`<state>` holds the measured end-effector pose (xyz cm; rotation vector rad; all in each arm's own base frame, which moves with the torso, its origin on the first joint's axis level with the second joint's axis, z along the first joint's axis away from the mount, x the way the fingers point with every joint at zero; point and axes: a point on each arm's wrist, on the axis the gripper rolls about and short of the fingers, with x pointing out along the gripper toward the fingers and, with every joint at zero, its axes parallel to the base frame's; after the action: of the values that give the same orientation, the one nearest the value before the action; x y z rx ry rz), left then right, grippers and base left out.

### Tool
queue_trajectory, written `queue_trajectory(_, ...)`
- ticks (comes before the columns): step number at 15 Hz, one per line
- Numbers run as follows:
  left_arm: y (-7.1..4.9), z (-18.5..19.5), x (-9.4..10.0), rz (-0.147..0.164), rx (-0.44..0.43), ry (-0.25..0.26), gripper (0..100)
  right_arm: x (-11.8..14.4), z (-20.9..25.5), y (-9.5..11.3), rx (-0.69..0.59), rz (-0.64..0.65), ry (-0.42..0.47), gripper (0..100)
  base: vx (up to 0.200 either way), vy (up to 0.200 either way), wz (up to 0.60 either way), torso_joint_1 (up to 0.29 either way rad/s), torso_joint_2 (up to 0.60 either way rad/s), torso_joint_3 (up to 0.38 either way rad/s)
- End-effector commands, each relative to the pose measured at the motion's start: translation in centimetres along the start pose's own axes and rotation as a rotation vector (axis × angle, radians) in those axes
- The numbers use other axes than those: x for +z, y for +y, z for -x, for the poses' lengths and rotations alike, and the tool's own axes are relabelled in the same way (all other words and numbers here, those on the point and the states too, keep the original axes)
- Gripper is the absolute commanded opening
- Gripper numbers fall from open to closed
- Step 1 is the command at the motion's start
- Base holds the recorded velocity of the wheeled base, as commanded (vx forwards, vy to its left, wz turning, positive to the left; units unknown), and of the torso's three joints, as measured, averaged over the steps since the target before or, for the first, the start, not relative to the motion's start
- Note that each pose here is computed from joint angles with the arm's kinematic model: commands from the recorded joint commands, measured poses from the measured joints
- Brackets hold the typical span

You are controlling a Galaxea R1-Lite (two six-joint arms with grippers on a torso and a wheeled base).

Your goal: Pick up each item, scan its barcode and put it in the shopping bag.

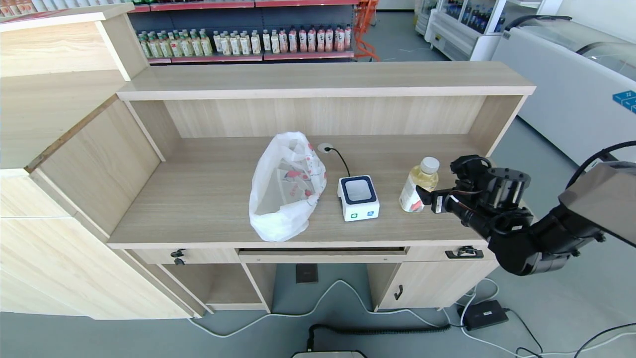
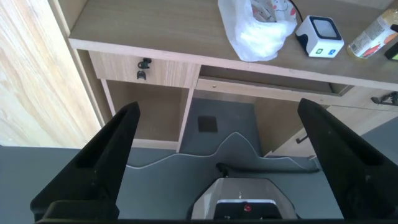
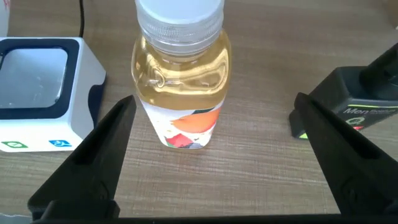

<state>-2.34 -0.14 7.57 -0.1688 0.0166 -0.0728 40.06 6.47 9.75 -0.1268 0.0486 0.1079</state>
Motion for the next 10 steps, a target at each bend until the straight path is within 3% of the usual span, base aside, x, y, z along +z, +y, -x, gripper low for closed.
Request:
queue_trajectory(1,0.0,0.0,0.0,0.000,0.000,-0.001,100,-0.5,-1.0,0.8,0.015,0.001,-0.003,100,0.000,0.000,0.00,0.000,0.00,0.000)
queue_trajectory(10,0.0,0.0,0.0,0.000,0.000,-0.001,100,-1.1,-4.5,1.5,0.018,0.061,-0.012,100,0.000,0.000,0.00,0.000,0.00,0.000)
